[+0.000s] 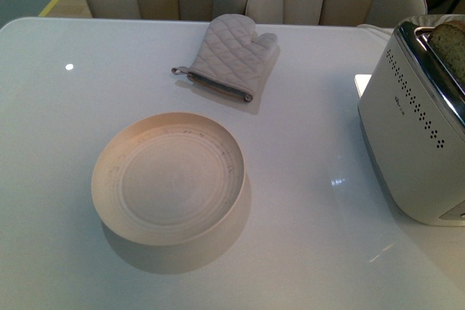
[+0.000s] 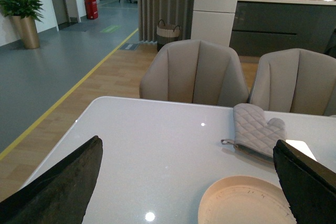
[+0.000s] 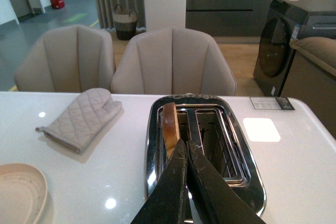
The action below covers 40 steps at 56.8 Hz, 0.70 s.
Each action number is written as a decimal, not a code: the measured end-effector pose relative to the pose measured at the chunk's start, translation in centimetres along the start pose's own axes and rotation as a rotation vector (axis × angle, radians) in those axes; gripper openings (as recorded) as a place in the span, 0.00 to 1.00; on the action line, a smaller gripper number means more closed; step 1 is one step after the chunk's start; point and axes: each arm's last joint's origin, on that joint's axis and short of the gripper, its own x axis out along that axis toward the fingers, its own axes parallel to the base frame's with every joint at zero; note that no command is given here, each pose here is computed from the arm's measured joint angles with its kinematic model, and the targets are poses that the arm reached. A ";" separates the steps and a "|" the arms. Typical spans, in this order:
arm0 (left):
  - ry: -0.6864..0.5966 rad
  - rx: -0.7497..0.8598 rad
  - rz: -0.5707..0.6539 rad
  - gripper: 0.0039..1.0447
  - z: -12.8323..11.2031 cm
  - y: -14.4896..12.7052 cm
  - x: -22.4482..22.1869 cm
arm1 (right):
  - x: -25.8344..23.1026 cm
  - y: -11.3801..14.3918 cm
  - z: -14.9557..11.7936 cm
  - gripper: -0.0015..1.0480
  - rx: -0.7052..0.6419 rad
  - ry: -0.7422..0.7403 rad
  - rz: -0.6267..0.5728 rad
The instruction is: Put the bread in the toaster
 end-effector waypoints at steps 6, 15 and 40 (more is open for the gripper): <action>-0.001 0.000 0.000 0.93 0.0 0.0 0.0 | -0.2 0.0 -0.3 0.02 0.000 -0.010 -0.001; -0.001 0.000 0.000 0.93 0.0 0.0 0.0 | -0.9 0.0 -0.6 0.02 0.000 0.001 0.002; 0.000 0.000 0.000 0.93 0.0 0.0 0.0 | -1.5 0.0 -0.5 0.02 0.000 -0.025 -0.001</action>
